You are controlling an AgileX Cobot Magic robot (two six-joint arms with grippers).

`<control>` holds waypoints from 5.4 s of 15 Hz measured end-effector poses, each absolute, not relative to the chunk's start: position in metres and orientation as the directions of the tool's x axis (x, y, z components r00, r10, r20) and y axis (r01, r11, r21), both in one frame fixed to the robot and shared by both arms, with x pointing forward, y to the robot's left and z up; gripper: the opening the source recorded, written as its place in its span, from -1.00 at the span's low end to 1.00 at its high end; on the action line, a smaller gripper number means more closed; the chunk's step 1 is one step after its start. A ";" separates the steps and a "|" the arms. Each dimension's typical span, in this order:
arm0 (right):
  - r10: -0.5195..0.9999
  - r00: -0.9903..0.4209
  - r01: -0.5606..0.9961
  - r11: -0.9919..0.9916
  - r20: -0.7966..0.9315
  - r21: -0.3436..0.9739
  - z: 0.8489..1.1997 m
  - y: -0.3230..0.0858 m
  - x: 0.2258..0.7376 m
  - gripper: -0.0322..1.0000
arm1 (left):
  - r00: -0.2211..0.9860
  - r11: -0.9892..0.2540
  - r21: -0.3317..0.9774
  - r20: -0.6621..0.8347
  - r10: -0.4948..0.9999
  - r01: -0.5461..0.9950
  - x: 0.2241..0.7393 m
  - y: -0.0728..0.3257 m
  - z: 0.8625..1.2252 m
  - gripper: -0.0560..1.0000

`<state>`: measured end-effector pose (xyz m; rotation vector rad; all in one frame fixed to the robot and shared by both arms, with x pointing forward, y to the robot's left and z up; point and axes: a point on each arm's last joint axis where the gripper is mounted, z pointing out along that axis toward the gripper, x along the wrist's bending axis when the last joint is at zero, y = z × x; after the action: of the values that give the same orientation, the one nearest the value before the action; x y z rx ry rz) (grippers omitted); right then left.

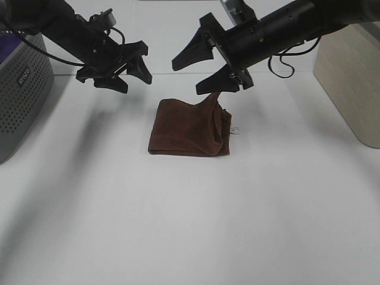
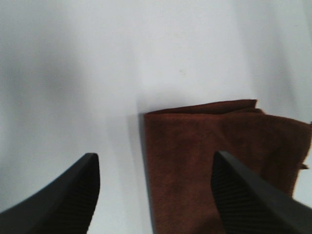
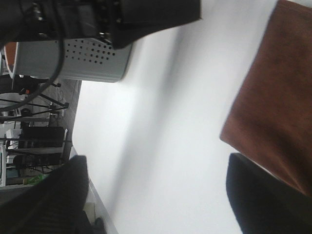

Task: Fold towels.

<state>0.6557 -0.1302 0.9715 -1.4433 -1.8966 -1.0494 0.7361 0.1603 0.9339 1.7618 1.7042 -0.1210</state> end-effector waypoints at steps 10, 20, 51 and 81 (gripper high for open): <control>0.604 -0.231 0.970 0.085 0.763 0.226 0.903 -0.122 0.683 0.41 | 0.127 0.029 0.324 -0.451 0.884 0.946 0.729 0.165 0.928 0.30; 0.745 -0.171 0.974 0.028 0.645 0.225 0.892 -0.185 0.699 0.39 | 0.108 0.035 0.292 -0.459 0.882 0.956 0.727 0.165 0.928 0.30; 0.973 -0.174 0.972 0.145 0.151 0.188 1.038 -0.267 0.382 0.39 | 0.166 -0.125 0.408 -0.067 0.984 0.905 0.352 0.274 1.083 0.30; 0.993 -0.114 0.787 0.069 0.035 0.614 1.041 -0.290 0.278 0.39 | 0.157 -0.090 0.758 -0.017 0.987 0.646 0.272 0.293 1.051 0.30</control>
<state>0.2784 -0.2900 1.0411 -2.2981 -2.5467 -0.9193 0.2719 0.2931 1.0513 1.8085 1.5555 0.6951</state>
